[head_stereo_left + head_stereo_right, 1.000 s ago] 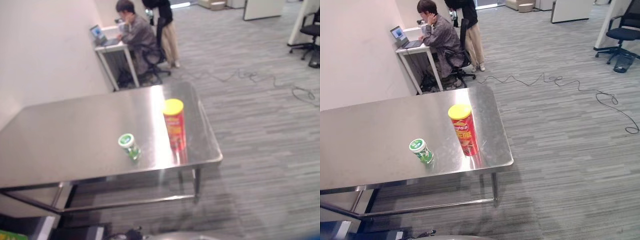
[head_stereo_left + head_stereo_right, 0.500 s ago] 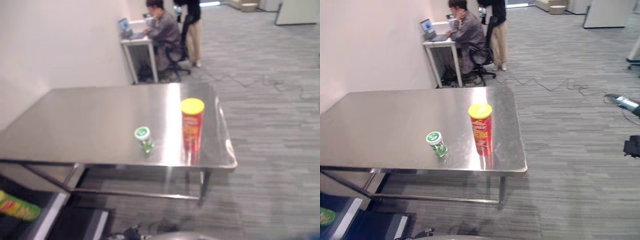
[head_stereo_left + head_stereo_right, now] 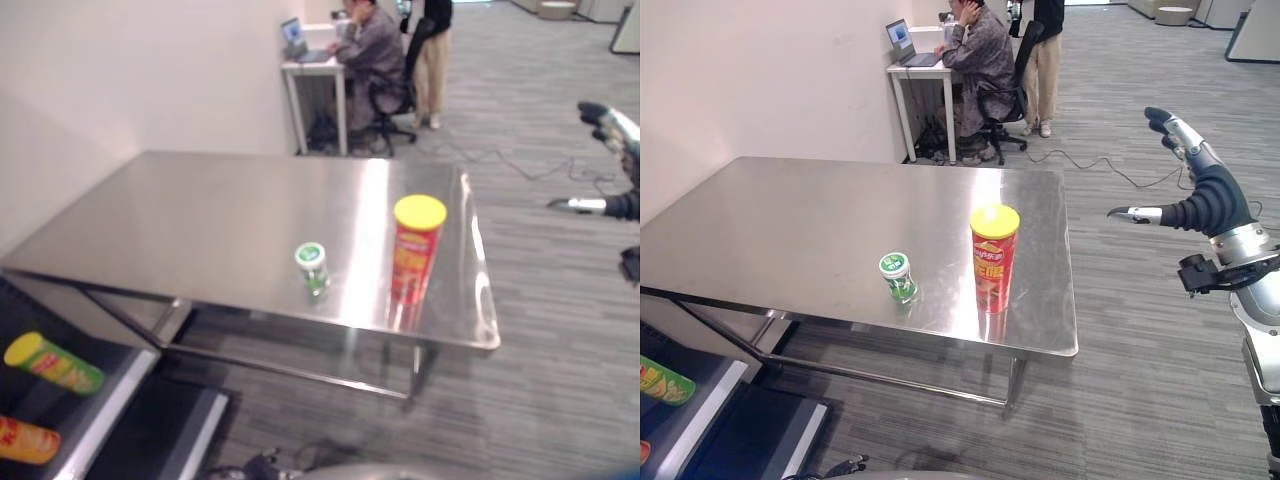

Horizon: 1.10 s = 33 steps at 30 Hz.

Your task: Put the goods on the table back onto the shelves and tidy them up.

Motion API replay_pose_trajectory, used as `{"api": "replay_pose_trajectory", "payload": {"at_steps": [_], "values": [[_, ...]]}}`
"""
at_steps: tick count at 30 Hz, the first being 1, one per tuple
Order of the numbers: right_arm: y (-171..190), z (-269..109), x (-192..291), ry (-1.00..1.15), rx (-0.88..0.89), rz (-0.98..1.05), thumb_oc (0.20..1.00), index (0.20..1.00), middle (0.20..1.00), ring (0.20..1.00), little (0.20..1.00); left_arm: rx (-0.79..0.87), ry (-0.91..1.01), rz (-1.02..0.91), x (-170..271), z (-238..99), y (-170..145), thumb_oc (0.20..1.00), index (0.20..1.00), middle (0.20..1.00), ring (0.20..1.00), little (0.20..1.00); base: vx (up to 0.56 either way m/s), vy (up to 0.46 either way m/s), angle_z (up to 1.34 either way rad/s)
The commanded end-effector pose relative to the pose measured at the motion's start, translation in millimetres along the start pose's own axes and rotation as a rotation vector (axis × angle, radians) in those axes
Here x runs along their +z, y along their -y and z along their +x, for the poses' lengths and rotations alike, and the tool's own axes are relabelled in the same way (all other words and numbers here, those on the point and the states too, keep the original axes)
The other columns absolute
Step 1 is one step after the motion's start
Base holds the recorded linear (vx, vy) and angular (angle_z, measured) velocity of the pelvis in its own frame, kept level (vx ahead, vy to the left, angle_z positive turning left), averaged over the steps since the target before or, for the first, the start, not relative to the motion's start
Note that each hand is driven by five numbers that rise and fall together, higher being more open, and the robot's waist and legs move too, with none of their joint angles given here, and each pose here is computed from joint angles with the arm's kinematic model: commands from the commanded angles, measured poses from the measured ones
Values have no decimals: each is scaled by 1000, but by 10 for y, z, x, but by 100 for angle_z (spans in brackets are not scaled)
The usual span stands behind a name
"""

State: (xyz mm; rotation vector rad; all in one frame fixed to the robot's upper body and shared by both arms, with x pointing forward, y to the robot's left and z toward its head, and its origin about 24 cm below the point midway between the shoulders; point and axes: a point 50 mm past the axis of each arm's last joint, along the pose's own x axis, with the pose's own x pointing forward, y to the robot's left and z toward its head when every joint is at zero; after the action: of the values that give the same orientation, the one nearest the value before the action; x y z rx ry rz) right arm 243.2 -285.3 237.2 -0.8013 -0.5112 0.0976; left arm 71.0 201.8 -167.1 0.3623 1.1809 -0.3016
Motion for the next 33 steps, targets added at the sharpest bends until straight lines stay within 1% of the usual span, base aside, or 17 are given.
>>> {"api": "replay_pose_trajectory", "payload": {"at_steps": [1,4,13,18,20,25,33], "values": [[112,163,251,132,-4,4,1000,1000,1000,1000,1000,50,25,84,87,-18,-307,1000,1000,1000,1000,1000,0,0,0],[115,177,245,128,-1,-2,1000,1000,1000,1000,1000,46,24,78,68,-24,-301,1000,1000,1000,1000,1000,-4,2,4],[69,232,248,152,-5,75,1000,1000,1000,1000,1000,43,32,74,77,-27,-302,1000,1000,1000,1000,1000,-2,1,6],[-174,327,247,162,112,139,1000,1000,1000,1000,1000,34,44,78,111,-19,-284,1000,1000,1000,1000,1000,0,0,0],[-207,343,248,161,129,141,1000,1000,1000,1000,1000,34,46,77,114,-19,-282,1000,1000,1000,1000,1000,0,0,0],[-321,399,223,132,219,103,1000,1000,1000,1000,1000,19,52,76,115,-20,-255,1000,1000,1000,1000,1000,-8,7,2],[-374,503,121,76,239,27,1000,1000,1000,1000,1000,13,65,77,143,-19,-250,1000,1000,1000,1000,1000,-3,4,4]]}}
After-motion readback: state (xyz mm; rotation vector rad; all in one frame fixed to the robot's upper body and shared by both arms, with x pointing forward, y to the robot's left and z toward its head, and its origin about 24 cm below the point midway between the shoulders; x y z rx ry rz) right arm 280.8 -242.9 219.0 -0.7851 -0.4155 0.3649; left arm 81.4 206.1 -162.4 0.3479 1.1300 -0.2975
